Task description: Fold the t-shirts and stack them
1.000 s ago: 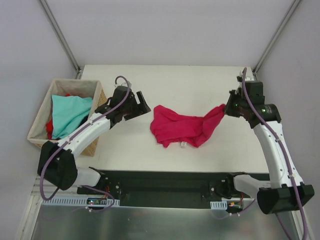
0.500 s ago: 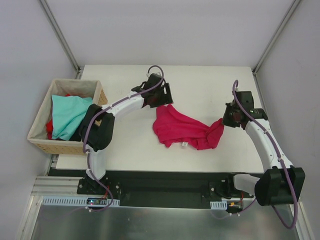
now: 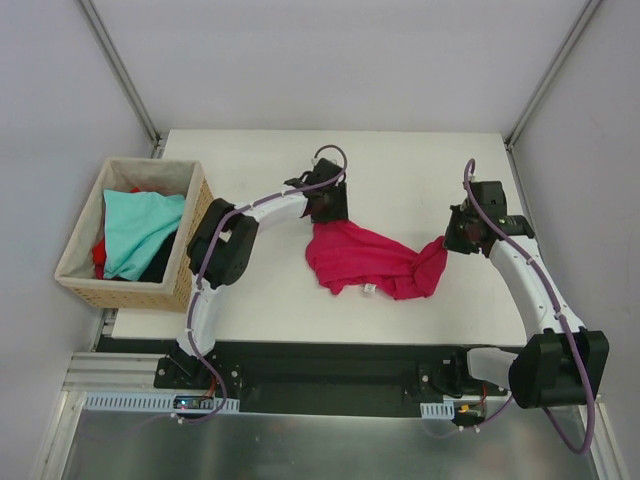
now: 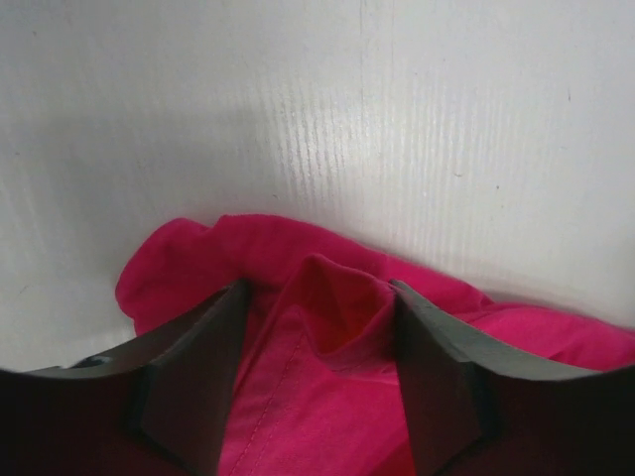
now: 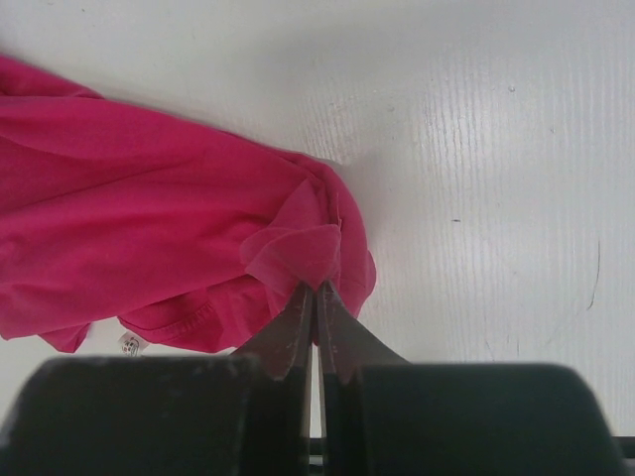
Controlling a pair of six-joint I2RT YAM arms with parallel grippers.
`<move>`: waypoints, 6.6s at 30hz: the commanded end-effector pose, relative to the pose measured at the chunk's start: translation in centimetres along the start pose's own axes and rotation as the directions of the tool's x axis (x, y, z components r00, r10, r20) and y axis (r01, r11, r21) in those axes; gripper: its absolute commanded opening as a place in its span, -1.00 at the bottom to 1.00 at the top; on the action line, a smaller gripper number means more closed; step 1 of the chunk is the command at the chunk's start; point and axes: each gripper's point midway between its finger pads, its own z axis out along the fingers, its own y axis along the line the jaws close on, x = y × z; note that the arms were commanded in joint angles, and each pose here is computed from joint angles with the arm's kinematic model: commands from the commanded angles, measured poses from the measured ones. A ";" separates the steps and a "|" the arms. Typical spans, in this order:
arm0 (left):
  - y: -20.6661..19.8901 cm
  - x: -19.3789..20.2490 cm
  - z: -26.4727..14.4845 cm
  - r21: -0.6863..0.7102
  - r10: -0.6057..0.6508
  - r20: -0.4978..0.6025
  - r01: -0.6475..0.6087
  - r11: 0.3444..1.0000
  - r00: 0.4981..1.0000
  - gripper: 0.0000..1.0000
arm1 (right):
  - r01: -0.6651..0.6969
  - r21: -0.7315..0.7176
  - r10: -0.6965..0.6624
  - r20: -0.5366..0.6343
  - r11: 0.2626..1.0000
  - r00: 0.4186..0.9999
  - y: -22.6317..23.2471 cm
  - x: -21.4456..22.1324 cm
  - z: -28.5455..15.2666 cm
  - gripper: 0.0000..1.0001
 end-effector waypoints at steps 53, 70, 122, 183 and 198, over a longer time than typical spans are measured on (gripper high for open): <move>2.1 -24.0 -39.3 -0.016 0.048 0.765 -0.055 0.998 0.642 -1.00 | 0.247 -0.302 0.045 0.712 0.921 0.701 8.4 -26.4 -23.1 -0.99; 4.2 -20.2 -46.8 -0.095 0.097 0.796 -0.036 0.995 0.597 -1.00 | 0.363 -0.521 0.103 0.666 0.773 0.738 12.0 -23.9 -27.5 -0.99; 23.6 1.1 -13.9 -0.424 -0.342 0.290 0.440 0.792 0.894 -1.00 | 0.237 -0.129 -0.260 -0.215 0.963 0.941 17.0 7.7 3.6 -0.10; 11.0 -19.4 -38.5 -0.142 0.035 0.763 0.115 0.983 0.646 -1.00 | 0.347 0.097 -0.289 0.775 0.933 0.561 12.2 -24.4 -25.1 -0.99; 7.6 -25.1 -52.3 -0.129 0.083 0.927 0.103 0.986 0.365 -1.00 | 0.525 -0.070 -0.119 0.941 0.848 0.317 14.7 -27.0 -35.9 -0.99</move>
